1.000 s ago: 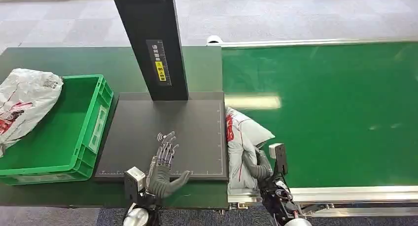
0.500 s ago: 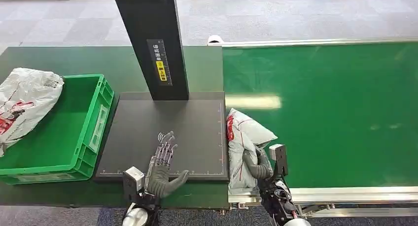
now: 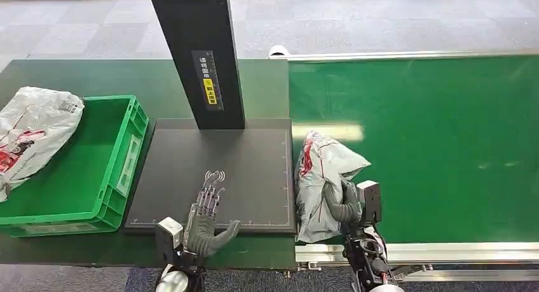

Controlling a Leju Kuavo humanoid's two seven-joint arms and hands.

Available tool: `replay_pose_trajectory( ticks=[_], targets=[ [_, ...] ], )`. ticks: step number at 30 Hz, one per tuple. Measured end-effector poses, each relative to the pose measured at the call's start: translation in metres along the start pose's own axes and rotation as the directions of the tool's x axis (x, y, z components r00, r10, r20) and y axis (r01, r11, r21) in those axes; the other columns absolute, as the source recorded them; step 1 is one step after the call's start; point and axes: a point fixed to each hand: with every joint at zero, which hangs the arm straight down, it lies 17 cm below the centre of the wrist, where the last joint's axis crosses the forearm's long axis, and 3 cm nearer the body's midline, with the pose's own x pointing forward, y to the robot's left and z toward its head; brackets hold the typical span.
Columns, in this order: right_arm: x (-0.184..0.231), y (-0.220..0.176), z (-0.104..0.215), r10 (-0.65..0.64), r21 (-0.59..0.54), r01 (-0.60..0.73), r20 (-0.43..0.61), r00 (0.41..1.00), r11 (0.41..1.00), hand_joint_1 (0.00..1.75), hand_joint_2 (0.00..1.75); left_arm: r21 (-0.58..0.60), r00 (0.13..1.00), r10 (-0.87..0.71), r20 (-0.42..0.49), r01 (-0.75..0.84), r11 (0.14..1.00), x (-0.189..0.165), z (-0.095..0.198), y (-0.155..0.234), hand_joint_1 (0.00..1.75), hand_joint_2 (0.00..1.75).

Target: Moved the parcel from conveyor to table for the left to box.

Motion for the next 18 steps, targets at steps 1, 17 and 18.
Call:
replay_pose_trajectory(
  ticks=[1,17,18],
  targets=[
    [0.002,0.000,-0.001,0.003,0.002,-0.003,0.005,1.000,1.000,1.75,1.75,0.001,1.000,0.000,-0.001,0.000,1.000,0.000,0.000,0.000,0.00,1.75],
    [0.125,-0.046,0.016,0.269,-0.258,-0.186,0.336,0.903,0.948,1.75,1.75,0.032,1.000,-0.009,0.002,0.009,0.999,0.003,0.008,0.010,0.00,1.75],
    [0.124,-0.046,0.017,0.269,-0.258,-0.186,0.335,0.903,0.948,1.75,1.75,0.032,1.000,-0.009,0.002,0.009,0.999,0.003,0.008,0.010,0.00,1.75]
  ],
)
